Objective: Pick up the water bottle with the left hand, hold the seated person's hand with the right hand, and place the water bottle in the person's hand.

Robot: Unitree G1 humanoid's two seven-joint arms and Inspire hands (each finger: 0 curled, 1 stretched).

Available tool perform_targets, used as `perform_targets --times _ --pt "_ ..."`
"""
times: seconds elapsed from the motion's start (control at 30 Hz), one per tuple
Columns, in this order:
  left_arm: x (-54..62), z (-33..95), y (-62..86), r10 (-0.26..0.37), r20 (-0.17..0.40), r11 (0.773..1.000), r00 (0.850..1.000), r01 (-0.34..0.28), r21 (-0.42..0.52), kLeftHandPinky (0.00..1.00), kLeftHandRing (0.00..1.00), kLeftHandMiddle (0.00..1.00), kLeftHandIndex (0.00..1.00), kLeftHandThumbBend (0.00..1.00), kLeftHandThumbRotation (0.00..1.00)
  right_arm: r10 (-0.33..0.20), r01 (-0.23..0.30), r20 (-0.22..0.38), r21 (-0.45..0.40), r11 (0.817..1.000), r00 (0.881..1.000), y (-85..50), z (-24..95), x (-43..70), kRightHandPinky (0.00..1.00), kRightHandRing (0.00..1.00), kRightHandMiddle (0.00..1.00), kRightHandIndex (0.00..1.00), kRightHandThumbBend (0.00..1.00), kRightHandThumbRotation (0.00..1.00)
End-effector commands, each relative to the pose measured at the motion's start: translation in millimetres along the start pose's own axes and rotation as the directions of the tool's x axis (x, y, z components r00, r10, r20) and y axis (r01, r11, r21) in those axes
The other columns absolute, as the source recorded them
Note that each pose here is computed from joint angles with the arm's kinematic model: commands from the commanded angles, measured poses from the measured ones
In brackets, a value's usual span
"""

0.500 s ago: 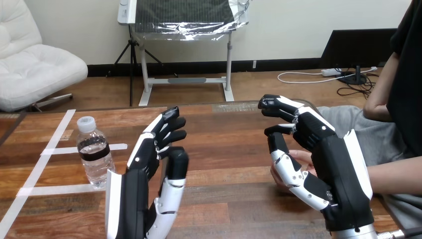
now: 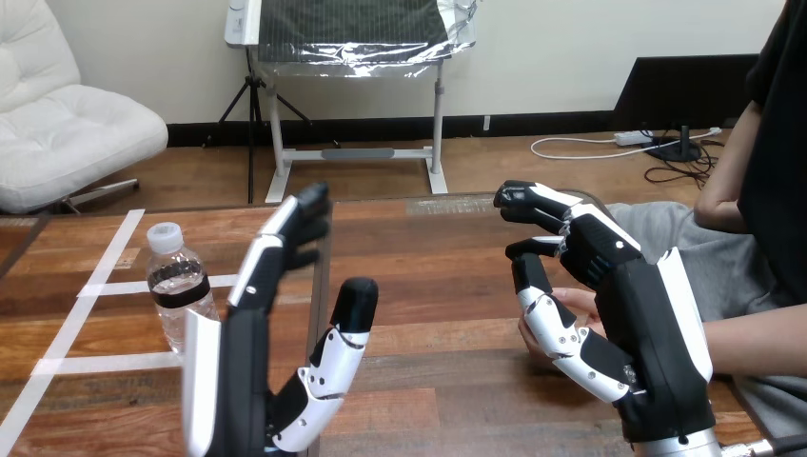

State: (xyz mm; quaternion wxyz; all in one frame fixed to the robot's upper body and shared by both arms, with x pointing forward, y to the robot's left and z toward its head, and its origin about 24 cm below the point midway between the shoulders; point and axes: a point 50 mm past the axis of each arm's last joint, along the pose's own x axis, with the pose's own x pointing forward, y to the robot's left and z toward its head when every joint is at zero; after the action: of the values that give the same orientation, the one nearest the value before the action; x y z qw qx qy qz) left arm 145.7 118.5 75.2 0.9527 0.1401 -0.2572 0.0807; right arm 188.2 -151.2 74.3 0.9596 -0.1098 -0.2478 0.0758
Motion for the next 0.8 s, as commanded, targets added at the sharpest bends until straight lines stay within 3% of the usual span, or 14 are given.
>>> perform_targets --times 0.0,0.2,0.47,0.77 --pt "13.1 11.3 6.3 0.088 0.110 0.995 0.990 -0.092 0.033 0.78 0.82 0.84 0.84 0.45 0.53 -0.008 0.008 0.057 0.002 1.000 0.998 -0.9 3.9 9.9 0.62 0.78 0.82 0.73 0.25 0.26" --pt "15.4 10.8 12.9 0.104 0.167 0.979 0.981 -0.130 0.154 0.79 0.83 0.85 0.85 0.45 0.49 -0.009 0.008 0.056 0.004 1.000 0.998 -0.6 3.7 9.8 0.62 0.77 0.82 0.73 0.25 0.26" --pt "19.0 7.2 20.2 0.144 0.227 0.948 0.963 -0.200 0.248 0.79 0.84 0.85 0.84 0.49 0.46 -0.006 0.006 0.057 0.005 1.000 0.998 -0.5 3.3 9.7 0.62 0.77 0.82 0.73 0.25 0.27" --pt "22.2 2.0 28.4 0.187 0.275 0.874 0.943 -0.288 0.391 0.77 0.83 0.84 0.85 0.53 0.47 -0.004 0.004 0.062 -0.009 1.000 0.998 -0.9 3.2 9.7 0.61 0.76 0.82 0.73 0.25 0.27"
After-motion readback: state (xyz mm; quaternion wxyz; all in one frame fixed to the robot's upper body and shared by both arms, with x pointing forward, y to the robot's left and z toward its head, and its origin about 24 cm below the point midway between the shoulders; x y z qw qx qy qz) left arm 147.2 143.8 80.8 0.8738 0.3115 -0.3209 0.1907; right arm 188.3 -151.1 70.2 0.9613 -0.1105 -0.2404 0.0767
